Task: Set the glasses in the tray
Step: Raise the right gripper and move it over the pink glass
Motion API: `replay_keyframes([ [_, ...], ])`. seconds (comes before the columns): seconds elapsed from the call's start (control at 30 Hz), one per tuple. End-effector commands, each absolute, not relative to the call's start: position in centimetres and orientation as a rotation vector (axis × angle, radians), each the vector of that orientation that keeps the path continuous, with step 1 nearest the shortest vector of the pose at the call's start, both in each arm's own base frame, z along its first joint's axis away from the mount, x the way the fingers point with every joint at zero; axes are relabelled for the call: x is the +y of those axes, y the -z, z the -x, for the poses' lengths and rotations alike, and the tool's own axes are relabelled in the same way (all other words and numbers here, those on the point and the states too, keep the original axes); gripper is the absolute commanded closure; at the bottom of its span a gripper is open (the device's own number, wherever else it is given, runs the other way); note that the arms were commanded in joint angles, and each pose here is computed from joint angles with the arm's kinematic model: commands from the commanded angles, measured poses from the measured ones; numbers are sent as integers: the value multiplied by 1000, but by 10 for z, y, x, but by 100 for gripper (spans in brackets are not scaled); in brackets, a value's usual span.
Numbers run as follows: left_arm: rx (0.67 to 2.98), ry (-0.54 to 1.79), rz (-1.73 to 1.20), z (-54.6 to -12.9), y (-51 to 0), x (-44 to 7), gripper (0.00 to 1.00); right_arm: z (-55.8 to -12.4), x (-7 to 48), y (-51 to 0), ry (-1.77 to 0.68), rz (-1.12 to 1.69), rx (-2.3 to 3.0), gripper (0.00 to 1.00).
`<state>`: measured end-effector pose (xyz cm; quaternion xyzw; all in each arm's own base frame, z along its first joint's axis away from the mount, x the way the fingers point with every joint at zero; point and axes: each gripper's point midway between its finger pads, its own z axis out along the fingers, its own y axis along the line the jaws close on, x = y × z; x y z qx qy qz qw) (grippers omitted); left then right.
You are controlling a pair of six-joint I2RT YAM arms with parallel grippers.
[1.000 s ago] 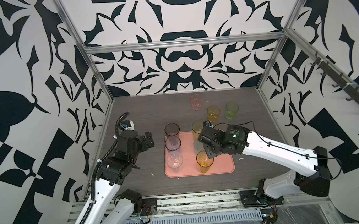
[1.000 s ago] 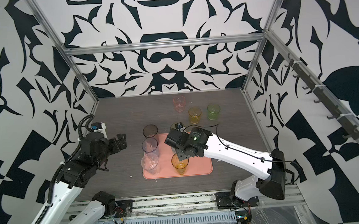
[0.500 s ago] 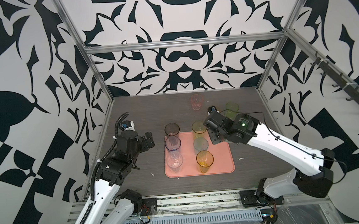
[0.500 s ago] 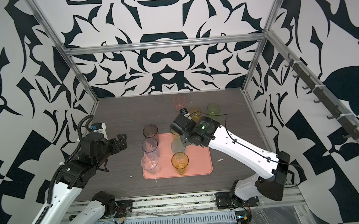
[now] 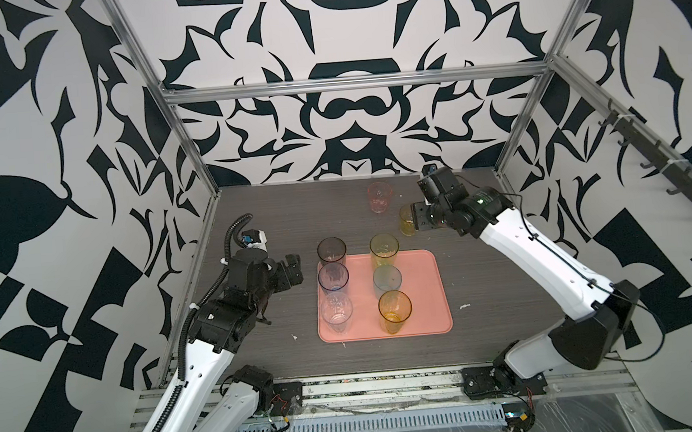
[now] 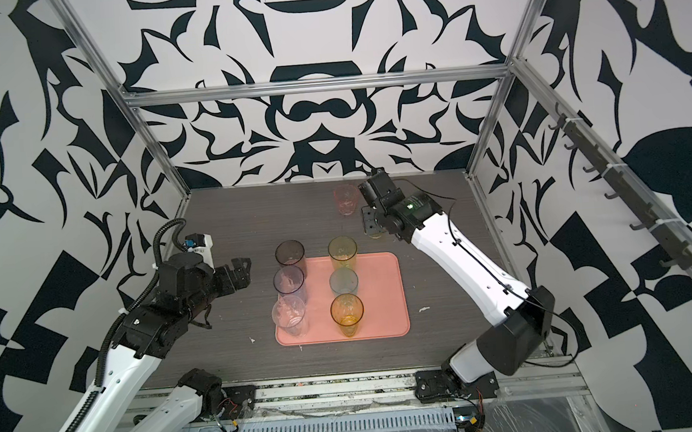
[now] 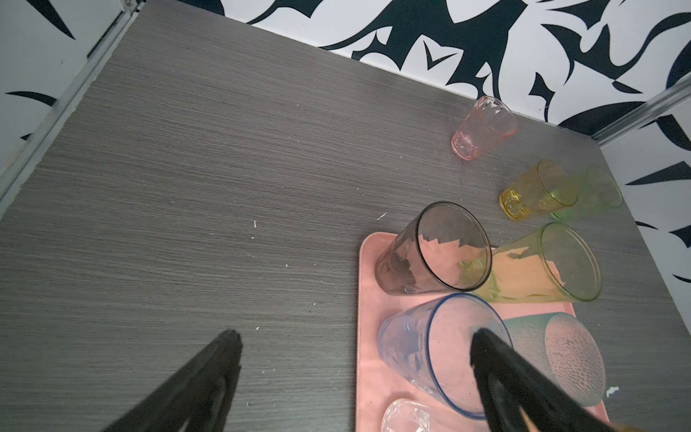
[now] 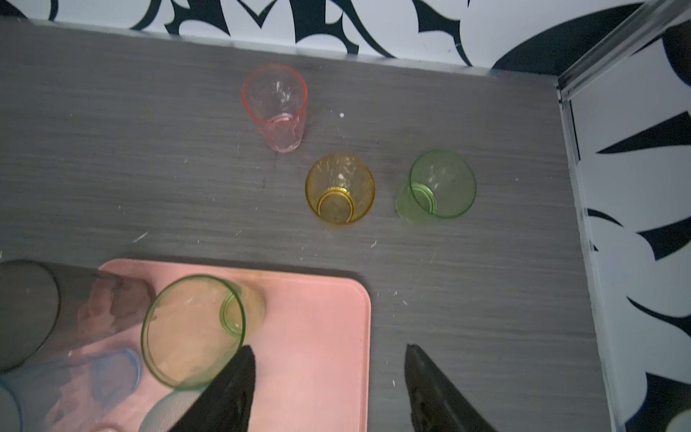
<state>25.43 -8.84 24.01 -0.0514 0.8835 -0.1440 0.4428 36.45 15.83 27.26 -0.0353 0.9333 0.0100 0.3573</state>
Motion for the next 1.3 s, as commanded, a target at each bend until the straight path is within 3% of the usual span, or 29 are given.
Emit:
replay_keyframes([
  [0.0, 2147, 423, 62, -259, -258, -101, 0, -395, 164, -298, -64, 97, 2321, 33],
  [0.3, 2153, 484, 8, -264, -260, -116, 1, -453, 174, -297, -103, 98, 2308, 33],
  [0.57, 2120, 506, -51, -268, -270, -123, 1, -499, 192, -268, -145, 142, 2337, 34],
  [1.27, 2163, 480, -65, -286, -261, -131, 1, -552, 212, -200, -169, 162, 2424, 34],
])
